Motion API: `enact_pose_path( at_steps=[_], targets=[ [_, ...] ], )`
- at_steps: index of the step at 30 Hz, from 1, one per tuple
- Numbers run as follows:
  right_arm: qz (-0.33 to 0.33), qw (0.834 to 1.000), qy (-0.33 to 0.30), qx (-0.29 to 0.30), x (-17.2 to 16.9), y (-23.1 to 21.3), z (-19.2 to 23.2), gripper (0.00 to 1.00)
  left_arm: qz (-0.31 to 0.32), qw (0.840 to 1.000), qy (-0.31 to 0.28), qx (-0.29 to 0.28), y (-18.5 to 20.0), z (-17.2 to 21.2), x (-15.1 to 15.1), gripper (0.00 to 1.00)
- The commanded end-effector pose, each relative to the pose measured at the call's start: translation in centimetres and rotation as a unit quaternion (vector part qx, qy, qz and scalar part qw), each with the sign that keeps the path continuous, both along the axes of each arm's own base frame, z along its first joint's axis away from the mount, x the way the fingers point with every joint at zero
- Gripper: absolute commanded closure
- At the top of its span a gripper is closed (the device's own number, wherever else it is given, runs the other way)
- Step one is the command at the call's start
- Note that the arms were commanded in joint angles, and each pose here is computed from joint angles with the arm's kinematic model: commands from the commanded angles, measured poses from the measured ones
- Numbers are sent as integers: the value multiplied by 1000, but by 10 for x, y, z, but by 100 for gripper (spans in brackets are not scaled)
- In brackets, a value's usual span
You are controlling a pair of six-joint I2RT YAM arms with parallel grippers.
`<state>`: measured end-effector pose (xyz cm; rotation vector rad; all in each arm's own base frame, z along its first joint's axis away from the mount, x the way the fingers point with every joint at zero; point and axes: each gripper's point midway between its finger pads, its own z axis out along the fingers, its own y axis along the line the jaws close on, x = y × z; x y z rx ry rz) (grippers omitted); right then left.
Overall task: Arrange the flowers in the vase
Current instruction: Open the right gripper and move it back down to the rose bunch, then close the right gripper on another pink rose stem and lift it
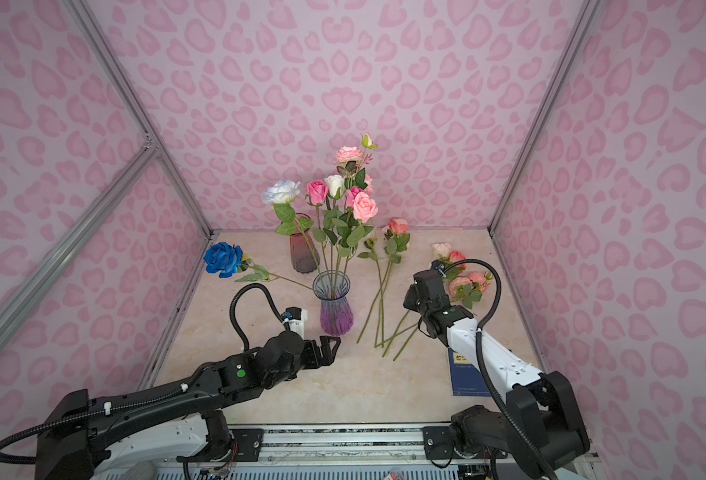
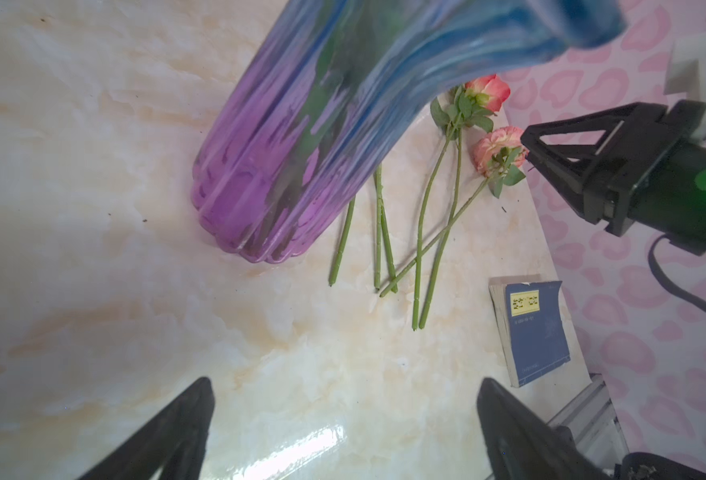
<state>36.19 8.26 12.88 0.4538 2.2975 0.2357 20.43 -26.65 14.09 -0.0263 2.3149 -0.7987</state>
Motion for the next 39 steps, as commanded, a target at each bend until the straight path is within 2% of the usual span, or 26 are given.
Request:
enact_pose_path(
  at_steps=[1,5,16,22,26,32,39],
  targets=[
    [-6,998,56,22,-1,-5,-26,58,-21,999,1,-24,-15,10,-1,0],
    [-7,995,98,36,11,-7,-54,58,-23,1000,1,-19,-16,8,0,0],
    [-51,988,144,28,43,-21,-95,59,-18,1000,-6,-5,-11,11,2,1],
    [-50,988,148,19,56,-22,-104,65,-19,1000,-15,0,-12,15,4,1],
    [-50,987,155,13,61,-22,-110,75,-23,1000,-18,5,-15,16,6,1],
    [-48,987,149,24,62,-19,-106,89,-23,999,-21,9,-14,16,6,1],
    [-34,993,81,77,69,-7,-61,95,-17,999,-30,9,-8,20,6,1]
  ],
)
